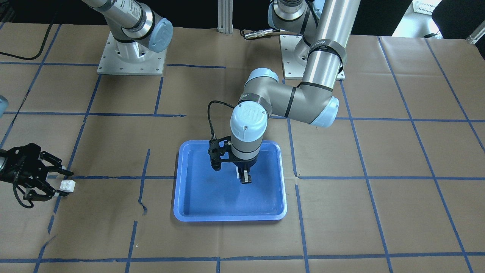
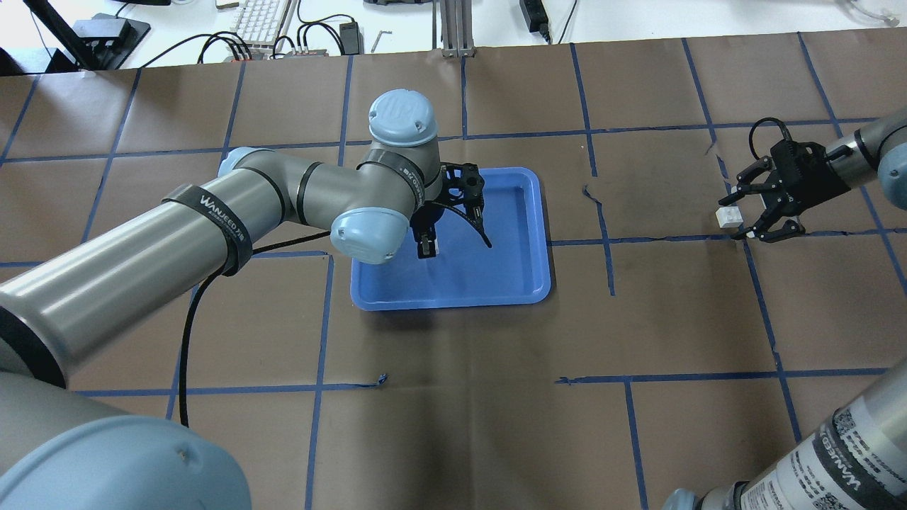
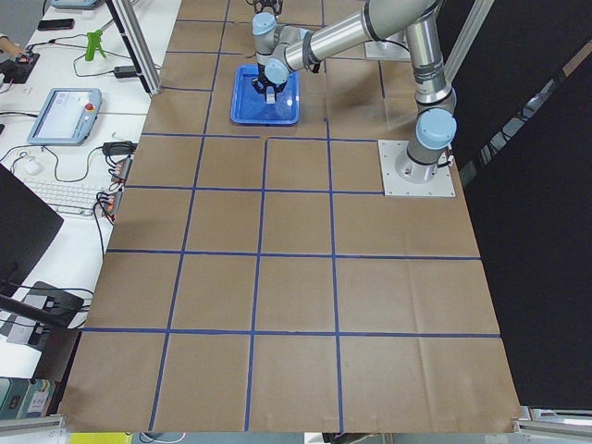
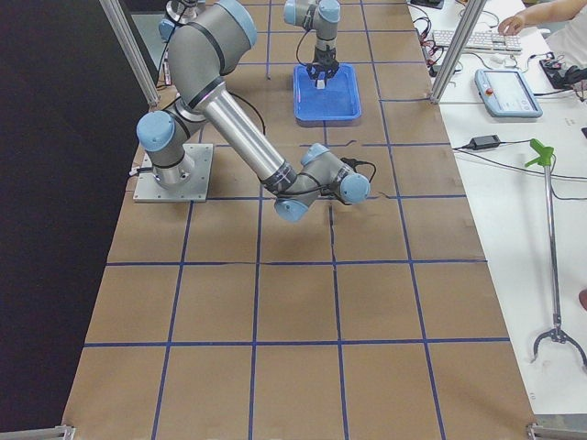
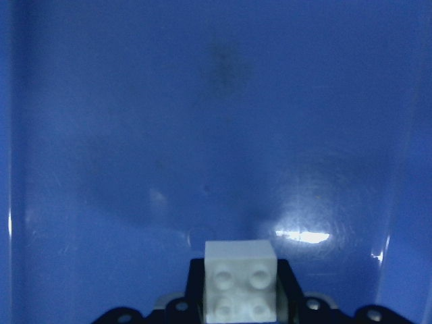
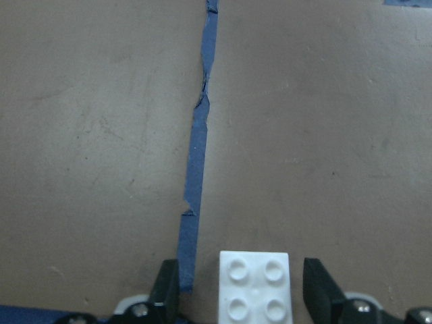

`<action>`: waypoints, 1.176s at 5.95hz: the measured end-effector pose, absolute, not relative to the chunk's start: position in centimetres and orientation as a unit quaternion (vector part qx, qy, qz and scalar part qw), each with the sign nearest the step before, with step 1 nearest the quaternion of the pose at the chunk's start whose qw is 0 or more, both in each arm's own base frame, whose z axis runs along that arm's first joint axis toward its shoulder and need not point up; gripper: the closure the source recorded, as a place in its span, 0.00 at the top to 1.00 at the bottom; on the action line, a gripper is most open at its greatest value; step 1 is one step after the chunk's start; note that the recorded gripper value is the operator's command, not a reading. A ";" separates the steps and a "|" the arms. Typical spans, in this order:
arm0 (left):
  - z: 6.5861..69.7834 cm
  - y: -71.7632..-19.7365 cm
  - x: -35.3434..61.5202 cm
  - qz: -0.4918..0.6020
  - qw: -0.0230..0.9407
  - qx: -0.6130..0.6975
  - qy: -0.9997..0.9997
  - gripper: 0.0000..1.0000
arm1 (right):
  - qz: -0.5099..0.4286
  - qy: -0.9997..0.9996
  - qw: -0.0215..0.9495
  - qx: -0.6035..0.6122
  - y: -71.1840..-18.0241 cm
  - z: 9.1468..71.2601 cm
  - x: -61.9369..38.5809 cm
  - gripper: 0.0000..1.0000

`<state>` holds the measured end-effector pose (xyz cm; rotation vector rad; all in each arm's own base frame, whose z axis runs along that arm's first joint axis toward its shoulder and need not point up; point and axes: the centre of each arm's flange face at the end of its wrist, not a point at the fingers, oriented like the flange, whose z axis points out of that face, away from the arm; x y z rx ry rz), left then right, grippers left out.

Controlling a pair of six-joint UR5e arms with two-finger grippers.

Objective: Assemble white blocks and place on blue tray

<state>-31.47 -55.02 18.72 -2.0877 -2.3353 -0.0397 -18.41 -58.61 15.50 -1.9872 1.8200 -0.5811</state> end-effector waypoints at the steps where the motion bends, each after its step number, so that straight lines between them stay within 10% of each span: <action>1: 18.0 -55.2 -31.6 -0.010 0.004 -0.665 -0.747 0.84 | -0.207 0.648 0.190 -0.708 -58.7 15.6 -18.5 0.44; 3: 17.6 -55.2 -31.8 -0.008 0.004 -0.663 -0.749 0.97 | -0.208 0.647 0.188 -0.709 -58.7 15.7 -18.5 0.27; 7: 28.2 -54.0 -31.3 -0.018 0.002 -0.658 -0.753 0.97 | -0.211 0.653 0.157 -0.710 -59.1 20.9 -18.4 0.25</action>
